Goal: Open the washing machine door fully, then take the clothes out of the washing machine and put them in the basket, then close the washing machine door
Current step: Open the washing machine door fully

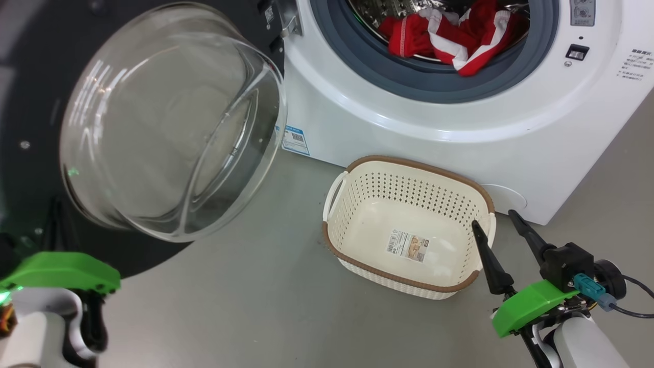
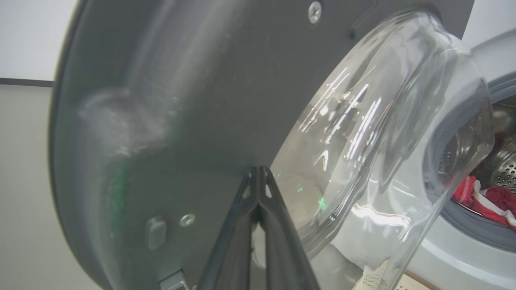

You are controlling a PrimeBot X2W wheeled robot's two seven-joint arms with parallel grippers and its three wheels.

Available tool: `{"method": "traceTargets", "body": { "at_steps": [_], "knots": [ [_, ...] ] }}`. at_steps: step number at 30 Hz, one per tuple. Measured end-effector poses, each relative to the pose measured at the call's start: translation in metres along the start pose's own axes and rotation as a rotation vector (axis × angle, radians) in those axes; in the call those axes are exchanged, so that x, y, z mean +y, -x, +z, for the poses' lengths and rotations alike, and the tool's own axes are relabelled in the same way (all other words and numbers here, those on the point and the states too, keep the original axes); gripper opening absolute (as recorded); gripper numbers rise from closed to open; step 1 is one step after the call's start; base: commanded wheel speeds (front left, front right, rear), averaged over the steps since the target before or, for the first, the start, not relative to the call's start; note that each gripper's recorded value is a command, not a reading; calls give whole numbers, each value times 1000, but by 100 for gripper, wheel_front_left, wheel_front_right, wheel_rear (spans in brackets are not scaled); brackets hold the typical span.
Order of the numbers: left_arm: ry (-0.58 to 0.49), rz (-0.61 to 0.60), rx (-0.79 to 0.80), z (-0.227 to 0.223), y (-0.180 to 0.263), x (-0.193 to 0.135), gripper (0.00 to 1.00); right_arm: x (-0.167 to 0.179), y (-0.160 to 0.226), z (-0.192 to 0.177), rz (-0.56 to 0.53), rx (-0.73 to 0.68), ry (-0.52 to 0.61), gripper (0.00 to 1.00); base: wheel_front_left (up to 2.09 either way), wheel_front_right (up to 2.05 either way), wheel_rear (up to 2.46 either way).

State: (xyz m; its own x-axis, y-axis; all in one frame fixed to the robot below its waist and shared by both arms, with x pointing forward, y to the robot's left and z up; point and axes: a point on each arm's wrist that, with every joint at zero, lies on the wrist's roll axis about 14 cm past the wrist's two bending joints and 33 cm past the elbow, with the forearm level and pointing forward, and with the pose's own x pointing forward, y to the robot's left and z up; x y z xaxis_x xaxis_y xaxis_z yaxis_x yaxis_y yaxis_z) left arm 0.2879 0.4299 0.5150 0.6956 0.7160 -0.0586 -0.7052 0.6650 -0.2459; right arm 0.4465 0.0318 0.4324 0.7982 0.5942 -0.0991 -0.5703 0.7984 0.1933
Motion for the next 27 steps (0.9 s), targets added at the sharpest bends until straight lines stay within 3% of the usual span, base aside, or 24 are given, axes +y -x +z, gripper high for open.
{"method": "traceTargets", "body": {
  "at_steps": [11,25,26,27],
  "knots": [
    [-26,58,3,4,-25,16,0,-8,-5,-4,0,9,9,100,0,0,0],
    [1,41,-17,8,-30,10,0,-4,-3,2,-2,-2,9,100,0,0,0],
    [3,30,-31,13,-30,7,8,-4,-2,4,-3,-6,8,100,0,0,0],
    [1,15,-49,18,-30,3,25,-3,-1,5,-5,-11,6,100,0,0,0]
  ]
}}
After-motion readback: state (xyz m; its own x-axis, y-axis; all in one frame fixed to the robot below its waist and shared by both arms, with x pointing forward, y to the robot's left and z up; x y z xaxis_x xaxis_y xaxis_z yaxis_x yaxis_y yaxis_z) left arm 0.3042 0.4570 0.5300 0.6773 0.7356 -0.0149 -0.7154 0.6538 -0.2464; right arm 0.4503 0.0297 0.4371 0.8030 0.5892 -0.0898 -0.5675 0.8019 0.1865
